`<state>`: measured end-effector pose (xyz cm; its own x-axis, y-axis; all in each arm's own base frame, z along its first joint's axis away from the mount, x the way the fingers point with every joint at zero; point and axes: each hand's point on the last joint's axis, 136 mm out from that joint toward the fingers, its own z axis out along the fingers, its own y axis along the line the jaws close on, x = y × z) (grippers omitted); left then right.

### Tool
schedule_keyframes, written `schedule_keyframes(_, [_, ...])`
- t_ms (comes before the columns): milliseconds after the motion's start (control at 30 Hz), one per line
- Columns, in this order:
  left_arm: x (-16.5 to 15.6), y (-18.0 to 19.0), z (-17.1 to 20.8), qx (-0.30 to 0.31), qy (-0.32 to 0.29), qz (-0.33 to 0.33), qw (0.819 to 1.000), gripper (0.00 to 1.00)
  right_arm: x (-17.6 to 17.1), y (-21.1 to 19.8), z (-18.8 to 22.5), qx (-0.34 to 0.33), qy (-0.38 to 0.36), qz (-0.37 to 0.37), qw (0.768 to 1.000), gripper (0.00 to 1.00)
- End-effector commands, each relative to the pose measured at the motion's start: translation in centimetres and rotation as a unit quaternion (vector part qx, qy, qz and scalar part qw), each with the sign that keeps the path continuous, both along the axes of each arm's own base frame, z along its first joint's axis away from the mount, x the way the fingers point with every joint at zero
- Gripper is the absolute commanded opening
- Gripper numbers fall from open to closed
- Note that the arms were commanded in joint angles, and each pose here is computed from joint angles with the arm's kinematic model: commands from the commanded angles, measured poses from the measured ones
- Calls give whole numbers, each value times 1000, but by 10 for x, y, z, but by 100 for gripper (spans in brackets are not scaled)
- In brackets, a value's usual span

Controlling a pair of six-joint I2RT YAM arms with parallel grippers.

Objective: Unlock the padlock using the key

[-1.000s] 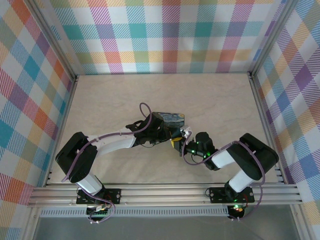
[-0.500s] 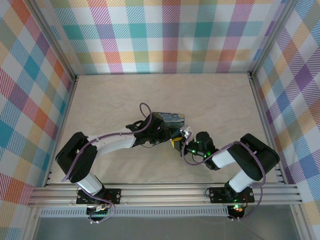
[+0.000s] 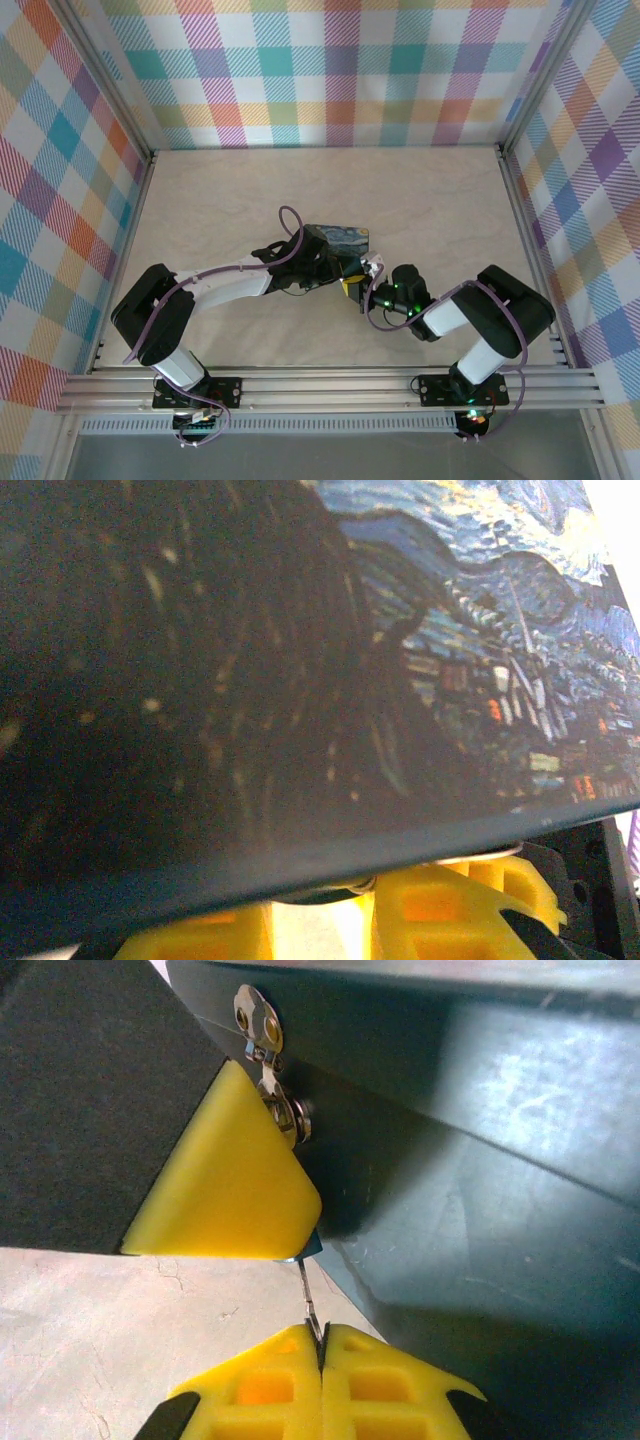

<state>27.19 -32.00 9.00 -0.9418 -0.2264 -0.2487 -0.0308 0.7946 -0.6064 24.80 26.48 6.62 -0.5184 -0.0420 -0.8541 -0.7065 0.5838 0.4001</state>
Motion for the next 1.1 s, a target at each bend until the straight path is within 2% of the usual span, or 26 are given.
schedule_keyframes(0, [-2,-2,17,-24,9,-7,1000,20,3,-4,2,8,-5,-18,1000,0])
schedule_keyframes(567, [2,0,22,-25,18,-15,999,20,-17,-7,-14,8,17,-5,1000,0])
schedule_keyframes(1067, [2,1,23,-25,19,-14,999,20,-21,2,10,53,-2,10,999,0])
